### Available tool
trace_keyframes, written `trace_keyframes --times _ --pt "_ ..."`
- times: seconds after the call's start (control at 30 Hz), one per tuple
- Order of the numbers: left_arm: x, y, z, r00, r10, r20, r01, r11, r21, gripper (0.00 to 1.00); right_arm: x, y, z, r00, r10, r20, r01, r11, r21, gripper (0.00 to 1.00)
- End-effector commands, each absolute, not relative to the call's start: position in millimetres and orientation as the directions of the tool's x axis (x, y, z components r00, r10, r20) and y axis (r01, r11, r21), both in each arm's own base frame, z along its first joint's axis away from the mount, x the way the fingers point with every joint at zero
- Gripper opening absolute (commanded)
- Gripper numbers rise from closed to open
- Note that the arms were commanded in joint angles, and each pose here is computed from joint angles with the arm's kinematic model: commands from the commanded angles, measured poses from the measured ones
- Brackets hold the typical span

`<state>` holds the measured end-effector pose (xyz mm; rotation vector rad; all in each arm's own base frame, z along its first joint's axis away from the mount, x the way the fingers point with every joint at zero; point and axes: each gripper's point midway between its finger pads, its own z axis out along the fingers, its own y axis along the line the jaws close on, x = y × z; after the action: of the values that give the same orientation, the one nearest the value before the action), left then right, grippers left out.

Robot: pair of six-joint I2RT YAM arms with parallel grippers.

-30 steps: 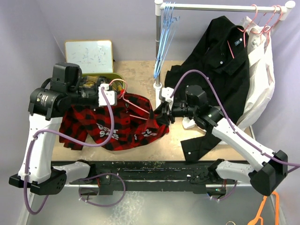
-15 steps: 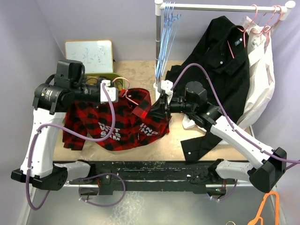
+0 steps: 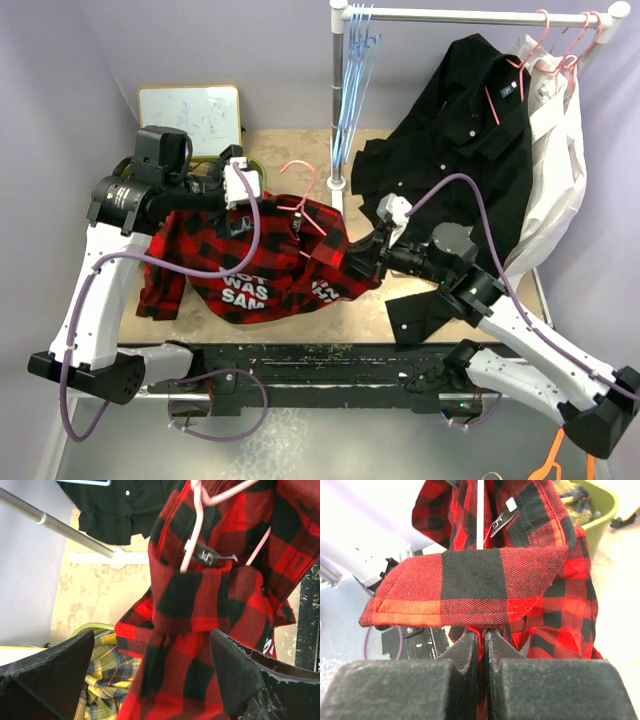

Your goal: Place the shirt on the hanger

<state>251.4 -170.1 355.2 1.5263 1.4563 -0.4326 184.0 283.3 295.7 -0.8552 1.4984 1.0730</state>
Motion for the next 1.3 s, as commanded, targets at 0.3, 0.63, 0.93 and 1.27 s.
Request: trace_keyframes --times 0.3,0.63,0.93,1.27 --pt "268 -158 417 0.169 0.535 -0.828 0.819 0.391 0.42 0.99 148 211 271 -0.507 0.213 -0.835 -0.642 0.553 0.531 0.0" --pt "290 -97 486 0.059 0.49 -0.869 0.478 0.751 0.456 0.99 140 82 309 -0.425 0.402 -0.811 -0.178 0.841 0.511 0.0" --pt "297 -51 507 -0.044 0.196 -0.98 0.137 0.973 0.188 0.99 152 23 372 -0.351 0.296 -0.888 0.063 0.954 0.293 0.0" --pt "285 -19 519 -0.024 0.124 -0.992 -0.038 0.991 0.125 0.99 254 67 478 -0.039 0.151 -0.988 0.066 0.987 0.148 0.0"
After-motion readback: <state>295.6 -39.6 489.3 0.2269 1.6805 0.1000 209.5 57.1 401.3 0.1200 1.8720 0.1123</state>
